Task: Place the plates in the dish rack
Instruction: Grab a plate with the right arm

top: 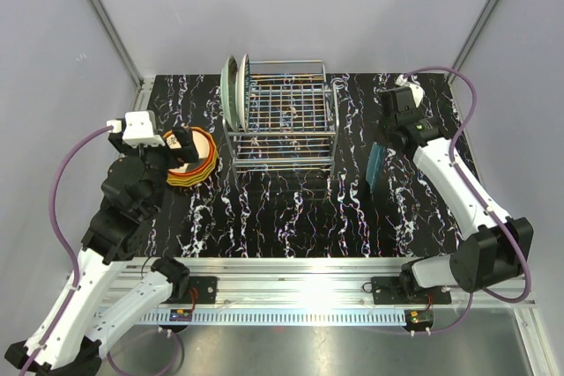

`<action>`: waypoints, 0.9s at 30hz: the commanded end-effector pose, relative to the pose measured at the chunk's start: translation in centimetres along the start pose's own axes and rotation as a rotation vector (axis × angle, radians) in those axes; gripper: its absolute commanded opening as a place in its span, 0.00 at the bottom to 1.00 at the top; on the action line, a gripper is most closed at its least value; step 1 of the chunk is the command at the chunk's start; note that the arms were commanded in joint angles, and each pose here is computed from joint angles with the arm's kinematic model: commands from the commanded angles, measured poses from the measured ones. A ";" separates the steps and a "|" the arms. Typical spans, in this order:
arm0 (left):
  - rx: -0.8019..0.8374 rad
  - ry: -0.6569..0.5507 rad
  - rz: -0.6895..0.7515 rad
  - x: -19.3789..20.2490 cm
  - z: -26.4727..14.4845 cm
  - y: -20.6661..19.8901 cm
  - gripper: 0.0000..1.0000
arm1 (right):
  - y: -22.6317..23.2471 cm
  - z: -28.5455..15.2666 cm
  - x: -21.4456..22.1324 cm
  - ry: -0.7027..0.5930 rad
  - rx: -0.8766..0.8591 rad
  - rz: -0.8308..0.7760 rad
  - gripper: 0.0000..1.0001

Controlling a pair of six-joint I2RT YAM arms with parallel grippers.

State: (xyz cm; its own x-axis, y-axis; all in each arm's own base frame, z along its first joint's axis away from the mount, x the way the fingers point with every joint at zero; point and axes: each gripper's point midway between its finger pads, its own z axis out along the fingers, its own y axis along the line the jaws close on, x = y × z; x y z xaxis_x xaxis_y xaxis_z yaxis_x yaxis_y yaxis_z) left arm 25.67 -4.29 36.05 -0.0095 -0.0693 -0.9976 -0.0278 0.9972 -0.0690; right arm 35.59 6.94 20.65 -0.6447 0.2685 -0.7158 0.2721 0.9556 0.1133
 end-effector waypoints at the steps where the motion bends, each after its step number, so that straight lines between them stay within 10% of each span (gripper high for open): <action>1: 0.017 -0.053 -0.019 -1.4 0.0 -0.4 0.99 | 1.6 -3.3 -4.2 -0.139 -0.108 0.091 0.00; 27: 0.052 -0.053 -0.002 -1.2 -0.2 -1.3 0.99 | 4.5 -20.3 -16.4 -0.450 -0.446 0.231 0.00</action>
State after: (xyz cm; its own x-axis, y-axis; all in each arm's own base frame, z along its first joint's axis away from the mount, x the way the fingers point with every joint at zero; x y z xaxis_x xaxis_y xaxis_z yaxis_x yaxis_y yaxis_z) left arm 25.51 -5.34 35.86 -0.0155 -0.0502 -0.9986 0.0163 0.9986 -0.0504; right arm 32.90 8.72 38.45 -0.4115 0.4044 -0.8167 0.1125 0.9118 0.3948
